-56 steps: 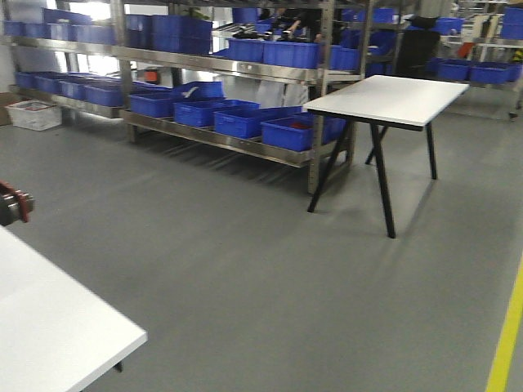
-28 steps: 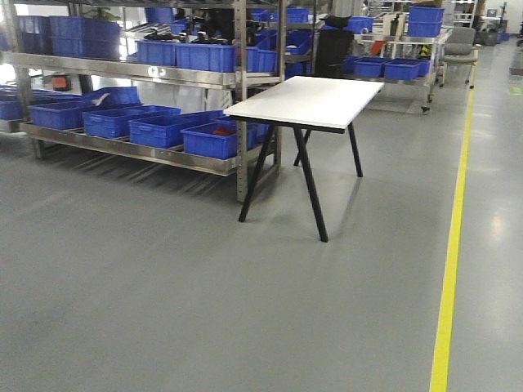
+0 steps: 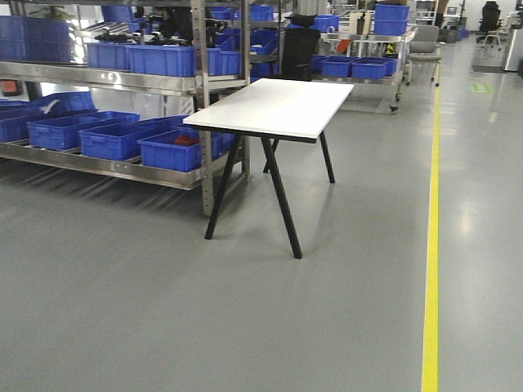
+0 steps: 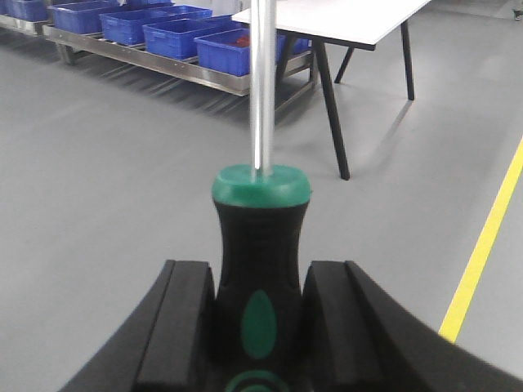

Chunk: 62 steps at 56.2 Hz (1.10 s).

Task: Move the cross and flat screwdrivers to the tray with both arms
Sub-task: 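Drive the base to the roller shelf holding both screwdrivers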

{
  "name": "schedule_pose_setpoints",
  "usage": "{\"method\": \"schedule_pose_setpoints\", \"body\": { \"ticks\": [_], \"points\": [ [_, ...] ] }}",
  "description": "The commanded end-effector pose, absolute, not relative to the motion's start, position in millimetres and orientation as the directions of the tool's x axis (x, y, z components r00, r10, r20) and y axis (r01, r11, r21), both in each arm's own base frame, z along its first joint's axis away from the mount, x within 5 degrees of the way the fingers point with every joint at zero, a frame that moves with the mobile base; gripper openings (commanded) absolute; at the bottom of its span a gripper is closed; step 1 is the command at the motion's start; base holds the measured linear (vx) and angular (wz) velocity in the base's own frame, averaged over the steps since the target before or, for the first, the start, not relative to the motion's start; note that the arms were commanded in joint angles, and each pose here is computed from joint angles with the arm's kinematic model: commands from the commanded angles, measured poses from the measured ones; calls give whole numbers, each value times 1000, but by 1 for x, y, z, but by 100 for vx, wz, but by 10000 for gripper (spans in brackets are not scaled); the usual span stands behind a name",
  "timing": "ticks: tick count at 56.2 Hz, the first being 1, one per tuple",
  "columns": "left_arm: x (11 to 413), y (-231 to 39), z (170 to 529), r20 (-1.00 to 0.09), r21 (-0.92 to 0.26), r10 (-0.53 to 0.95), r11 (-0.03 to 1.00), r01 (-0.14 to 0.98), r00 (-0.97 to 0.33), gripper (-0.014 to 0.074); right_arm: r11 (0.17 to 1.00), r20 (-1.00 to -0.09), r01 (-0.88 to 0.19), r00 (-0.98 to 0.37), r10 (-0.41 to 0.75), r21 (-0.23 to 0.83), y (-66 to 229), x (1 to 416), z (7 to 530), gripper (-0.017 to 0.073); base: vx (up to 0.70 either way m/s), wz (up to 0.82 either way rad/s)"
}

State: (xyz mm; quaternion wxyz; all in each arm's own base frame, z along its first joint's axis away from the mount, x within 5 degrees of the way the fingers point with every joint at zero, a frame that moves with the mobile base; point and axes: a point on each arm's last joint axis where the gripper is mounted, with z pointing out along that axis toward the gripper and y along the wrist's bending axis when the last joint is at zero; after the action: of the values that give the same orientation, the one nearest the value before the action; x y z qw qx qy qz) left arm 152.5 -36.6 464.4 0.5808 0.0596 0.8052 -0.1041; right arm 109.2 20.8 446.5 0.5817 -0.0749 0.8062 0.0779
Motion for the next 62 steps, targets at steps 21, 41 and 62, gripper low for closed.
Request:
{"method": "schedule_pose_setpoints", "body": {
  "ticks": [21,41,62],
  "points": [
    [149,-37,482,-978,-106,-60,967,233,-198,-3,979,-980,-201,-199,-10,30,20,108,463,-8,50,-15],
    [150,-37,482,-978,-107,-60,967,233,-202,-3,979,-980,-201,-199,-10,30,20,108,463,-8,54,25],
    [150,-37,482,-978,-107,-60,967,233,-202,-3,979,-980,-200,-198,-11,29,20,108,463,-8,56,71]
  ]
}}
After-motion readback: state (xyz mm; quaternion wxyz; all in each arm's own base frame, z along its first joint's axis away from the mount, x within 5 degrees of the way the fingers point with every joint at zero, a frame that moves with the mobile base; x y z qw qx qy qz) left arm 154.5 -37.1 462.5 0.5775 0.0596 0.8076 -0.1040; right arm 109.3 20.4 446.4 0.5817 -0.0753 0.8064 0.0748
